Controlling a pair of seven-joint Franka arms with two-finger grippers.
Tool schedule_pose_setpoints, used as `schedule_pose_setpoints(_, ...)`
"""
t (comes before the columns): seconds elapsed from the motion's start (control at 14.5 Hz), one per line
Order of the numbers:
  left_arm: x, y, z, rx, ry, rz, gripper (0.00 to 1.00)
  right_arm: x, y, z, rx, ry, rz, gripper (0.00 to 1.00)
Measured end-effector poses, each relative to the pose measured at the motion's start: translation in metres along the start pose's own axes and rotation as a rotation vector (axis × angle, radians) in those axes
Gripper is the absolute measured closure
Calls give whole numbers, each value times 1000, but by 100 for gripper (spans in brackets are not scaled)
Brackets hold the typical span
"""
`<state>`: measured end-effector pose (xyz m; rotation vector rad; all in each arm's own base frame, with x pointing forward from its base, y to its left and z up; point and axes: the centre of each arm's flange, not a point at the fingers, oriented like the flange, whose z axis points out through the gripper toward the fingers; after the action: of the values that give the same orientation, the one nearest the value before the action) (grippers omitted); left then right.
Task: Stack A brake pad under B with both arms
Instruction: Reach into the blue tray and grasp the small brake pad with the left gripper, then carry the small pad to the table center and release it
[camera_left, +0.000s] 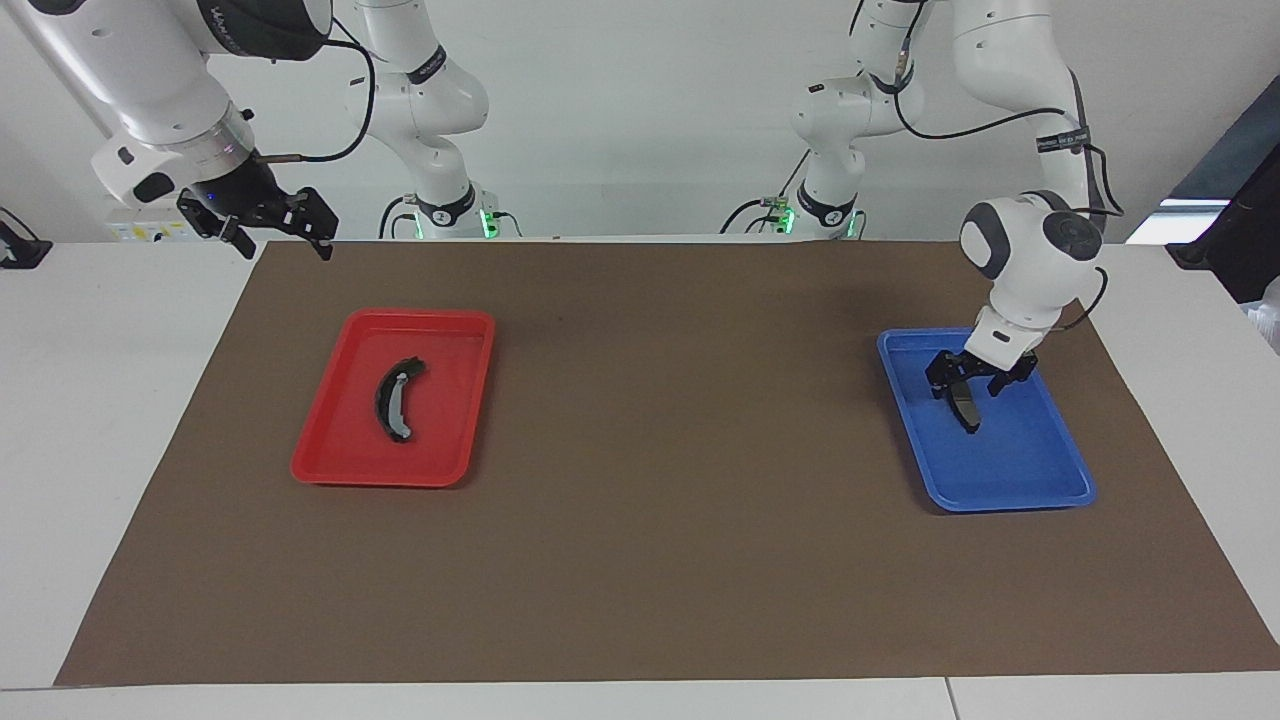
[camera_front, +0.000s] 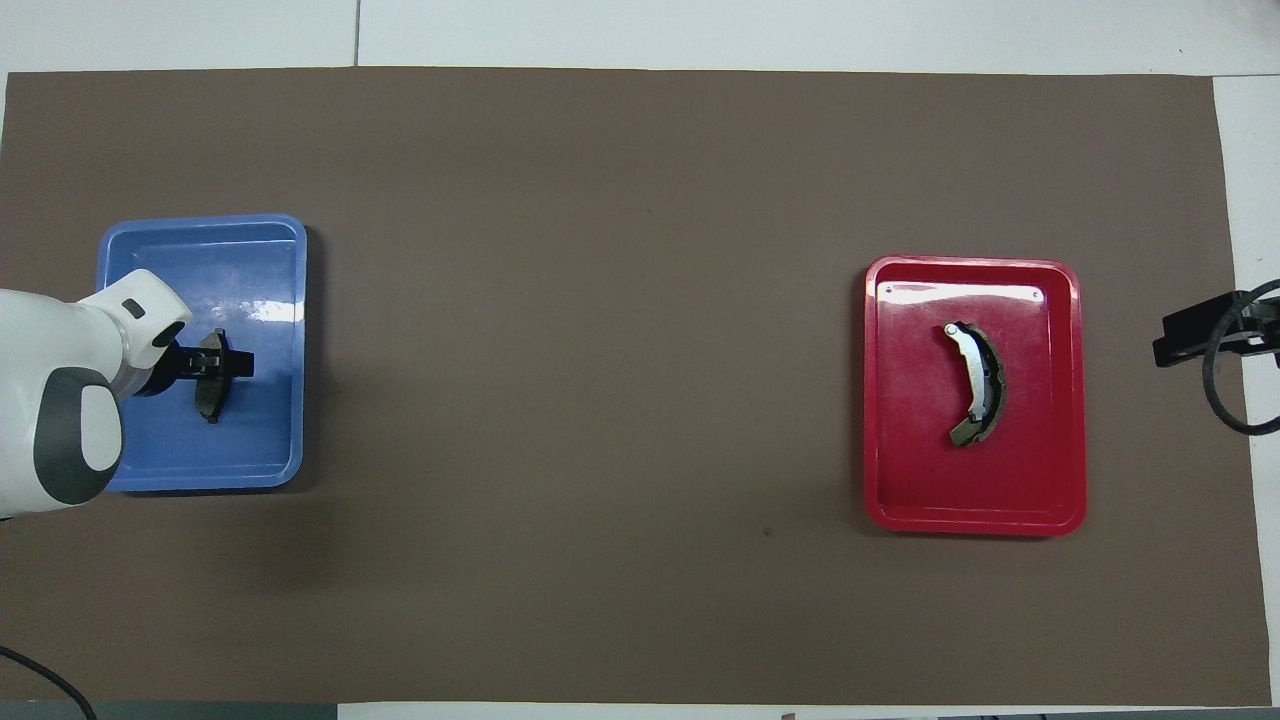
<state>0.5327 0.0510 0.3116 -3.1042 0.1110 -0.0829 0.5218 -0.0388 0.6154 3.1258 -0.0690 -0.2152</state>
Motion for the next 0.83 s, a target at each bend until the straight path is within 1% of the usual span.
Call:
schedule_pose_setpoints(0.14, 0, -2, 11, -1, -3, -4, 2, 0, 0, 0, 0, 0, 0, 0)
schedule_pose_setpoints(0.35, -2, -5, 15, -1, -1, -12, 38, 0, 0, 0, 0, 0, 0, 0)
schedule_pose_setpoints(0.48, -2, -11, 11, 1, 6, -23, 58, 0, 0, 0, 0, 0, 0, 0)
schedule_pose_setpoints(0.69, -3, -15, 10, 1, 4, -29, 59, 0, 0, 0, 0, 0, 0, 0)
schedule_pose_setpoints(0.83, 0, -10, -3, -2, -11, -18, 59, 0, 0, 0, 0, 0, 0, 0)
